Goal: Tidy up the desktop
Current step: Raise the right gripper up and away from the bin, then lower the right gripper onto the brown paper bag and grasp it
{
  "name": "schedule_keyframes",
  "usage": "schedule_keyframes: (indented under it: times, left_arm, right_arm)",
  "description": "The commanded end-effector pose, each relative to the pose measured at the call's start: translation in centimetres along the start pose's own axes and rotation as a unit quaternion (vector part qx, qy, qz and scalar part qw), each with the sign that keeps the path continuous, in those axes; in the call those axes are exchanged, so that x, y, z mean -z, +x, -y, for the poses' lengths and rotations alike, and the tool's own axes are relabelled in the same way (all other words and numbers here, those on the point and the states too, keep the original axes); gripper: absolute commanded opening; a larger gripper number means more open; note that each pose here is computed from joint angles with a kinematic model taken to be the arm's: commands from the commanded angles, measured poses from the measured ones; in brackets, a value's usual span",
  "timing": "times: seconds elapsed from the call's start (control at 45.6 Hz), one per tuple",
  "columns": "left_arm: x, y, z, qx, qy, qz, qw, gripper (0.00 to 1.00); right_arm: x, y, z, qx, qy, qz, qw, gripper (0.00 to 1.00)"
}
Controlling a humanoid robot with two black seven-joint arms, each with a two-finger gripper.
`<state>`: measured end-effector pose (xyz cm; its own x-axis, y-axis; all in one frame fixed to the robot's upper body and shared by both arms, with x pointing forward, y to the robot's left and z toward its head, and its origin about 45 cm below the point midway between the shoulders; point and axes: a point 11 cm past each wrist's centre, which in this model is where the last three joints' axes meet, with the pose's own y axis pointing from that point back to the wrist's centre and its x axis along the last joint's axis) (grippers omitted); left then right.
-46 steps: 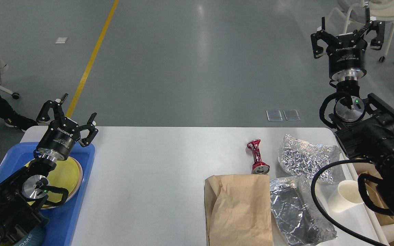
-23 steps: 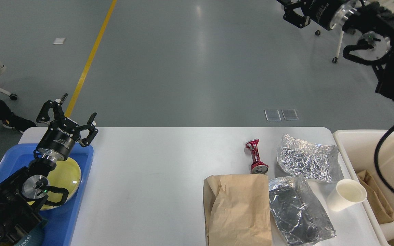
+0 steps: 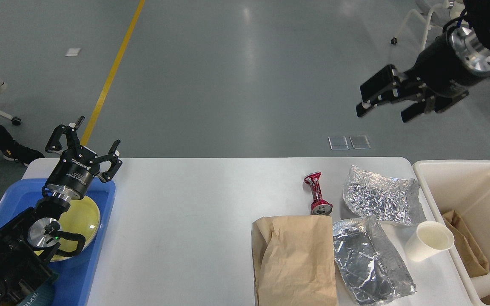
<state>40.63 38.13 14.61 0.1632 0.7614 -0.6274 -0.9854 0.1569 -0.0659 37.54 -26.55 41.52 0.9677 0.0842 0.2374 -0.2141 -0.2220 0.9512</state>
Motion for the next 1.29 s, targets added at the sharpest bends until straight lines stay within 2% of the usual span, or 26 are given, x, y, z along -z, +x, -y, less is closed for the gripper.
schedule_keyframes:
  times: [0.0,0.132,0.285,0.351,0.417,0.548,0.658,0.768,0.921,1.075,1.272]
  left_arm:
    - [0.0,0.0,0.0,0.0,0.0,0.0,1.0,1.0]
    - [0.0,0.0,0.0,0.0,0.0,0.0,1.0,1.0]
    - [0.0,0.0,0.0,0.0,0.0,0.0,1.0,1.0]
    - [0.0,0.0,0.0,0.0,0.0,0.0,1.0,1.0]
    - [0.0,0.0,0.0,0.0,0.0,0.0,1.0,1.0]
    - [0.0,0.0,0.0,0.0,0.0,0.0,1.0,1.0]
    - [0.0,0.0,0.0,0.0,0.0,0.0,1.0,1.0]
    - [0.0,0.0,0.0,0.0,0.0,0.0,1.0,1.0]
    - [0.0,0.0,0.0,0.0,0.0,0.0,1.0,1.0]
    - [0.0,0.0,0.0,0.001,-0.001,-0.001,1.0,1.0]
    - [0.0,0.0,0.0,0.0,-0.001,0.0,1.0,1.0]
  right_arm:
    - [0.8,-3.3,1.4,0.054,0.007,-0.009,0.998,1.0]
    - [1.0,-5.1,2.6,0.065,0.034,0.013,0.997,1.0]
    - [0.8,-8.2,4.1,0.09,0.13,0.129,0.979,1.0]
    - [1.1,-9.2,5.4,0.101,0.153,0.171,0.968,1.0]
    - [0.9,-9.6,7.4,0.084,0.138,0.173,0.972,1.0]
    - [-0.6,-11.7,12.6,0.061,0.061,0.155,0.984,1.0]
    - [-0.3,-13.2,14.9,0.061,0.026,0.132,0.989,1.0]
    - [0.3,-14.3,17.4,0.051,0.007,0.107,0.993,1.0]
    - [1.1,-17.7,22.1,0.049,-0.02,0.112,0.992,1.0]
    - [1.4,-19.1,24.2,0.033,-0.023,0.133,0.99,1.0]
    - [0.3,-19.1,26.2,-0.029,-0.038,0.131,0.99,0.99]
